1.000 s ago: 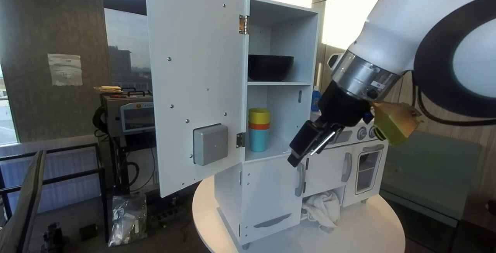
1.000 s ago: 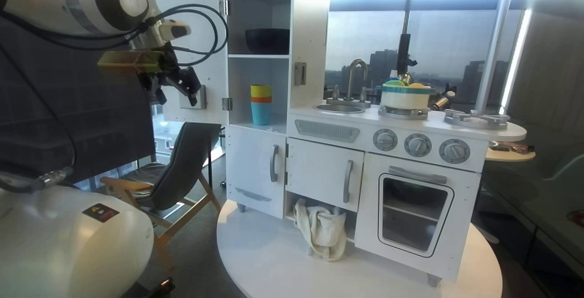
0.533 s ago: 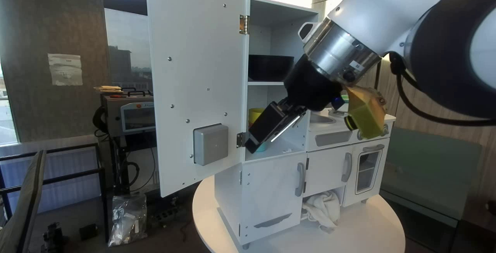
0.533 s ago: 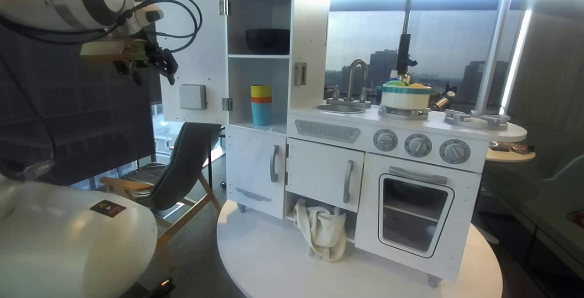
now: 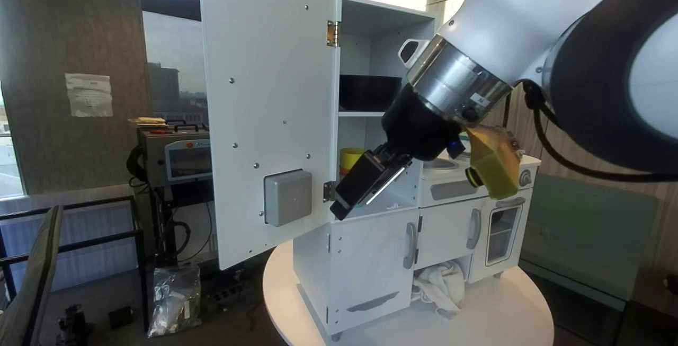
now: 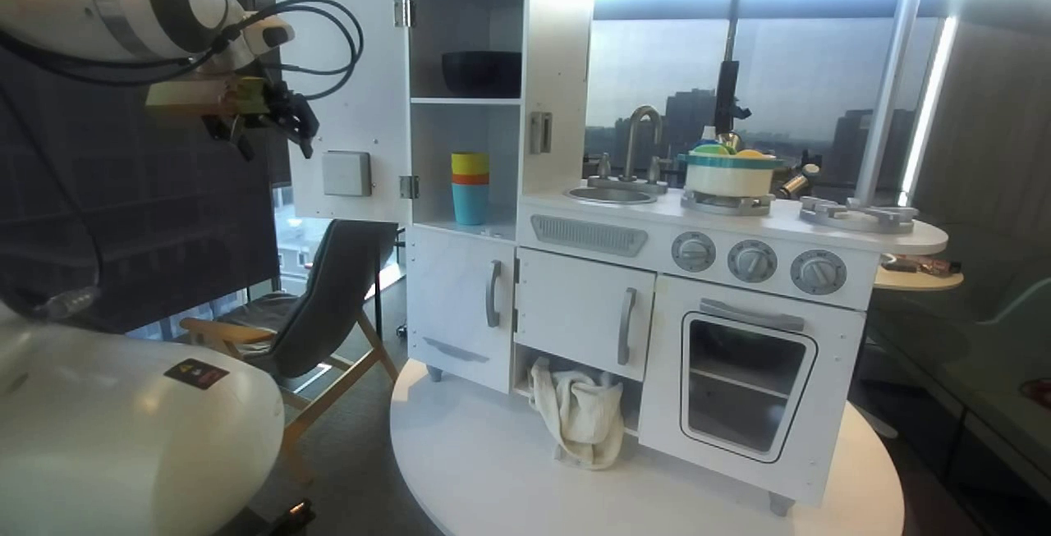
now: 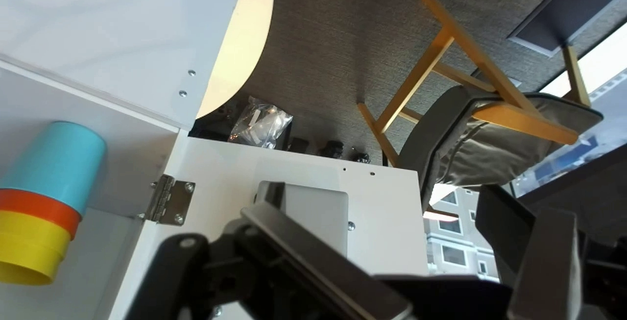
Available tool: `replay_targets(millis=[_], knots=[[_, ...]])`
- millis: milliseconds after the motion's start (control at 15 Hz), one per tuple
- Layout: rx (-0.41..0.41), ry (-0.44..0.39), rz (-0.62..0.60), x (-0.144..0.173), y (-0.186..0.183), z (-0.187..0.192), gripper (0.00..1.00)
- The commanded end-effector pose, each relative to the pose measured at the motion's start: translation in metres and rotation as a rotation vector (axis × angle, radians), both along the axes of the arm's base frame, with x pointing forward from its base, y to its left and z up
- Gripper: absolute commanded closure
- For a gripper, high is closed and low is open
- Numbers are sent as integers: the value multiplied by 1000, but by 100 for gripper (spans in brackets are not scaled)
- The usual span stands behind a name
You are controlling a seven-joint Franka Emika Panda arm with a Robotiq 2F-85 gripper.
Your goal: Close the fridge completely
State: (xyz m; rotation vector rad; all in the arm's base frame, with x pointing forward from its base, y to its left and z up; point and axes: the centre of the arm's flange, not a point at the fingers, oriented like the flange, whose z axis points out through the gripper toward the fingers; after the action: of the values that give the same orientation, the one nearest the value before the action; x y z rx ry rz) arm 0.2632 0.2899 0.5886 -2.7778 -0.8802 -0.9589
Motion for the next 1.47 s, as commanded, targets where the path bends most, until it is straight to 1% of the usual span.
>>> replay_targets(millis=[0, 133, 200, 267, 400, 533, 600, 733, 867, 1067, 1133, 1200, 1400], knots=[[-11, -25, 88, -31, 53, -1, 0], [-14, -71, 133, -54, 91, 6, 0], [4, -83, 170, -63, 109, 11, 0], [28, -97, 198, -68, 122, 13, 0], [78, -101, 238, -62, 137, 15, 0], [102, -87, 255, -29, 141, 7, 0], [102, -59, 267, -7, 148, 0, 0], [86, -46, 302, 26, 167, -13, 0], [92, -27, 347, 57, 186, -22, 0], [118, -5, 405, 76, 206, -12, 0], [142, -6, 418, 80, 210, -3, 0], [160, -16, 425, 84, 213, 1, 0], [162, -47, 456, 103, 219, 5, 0]])
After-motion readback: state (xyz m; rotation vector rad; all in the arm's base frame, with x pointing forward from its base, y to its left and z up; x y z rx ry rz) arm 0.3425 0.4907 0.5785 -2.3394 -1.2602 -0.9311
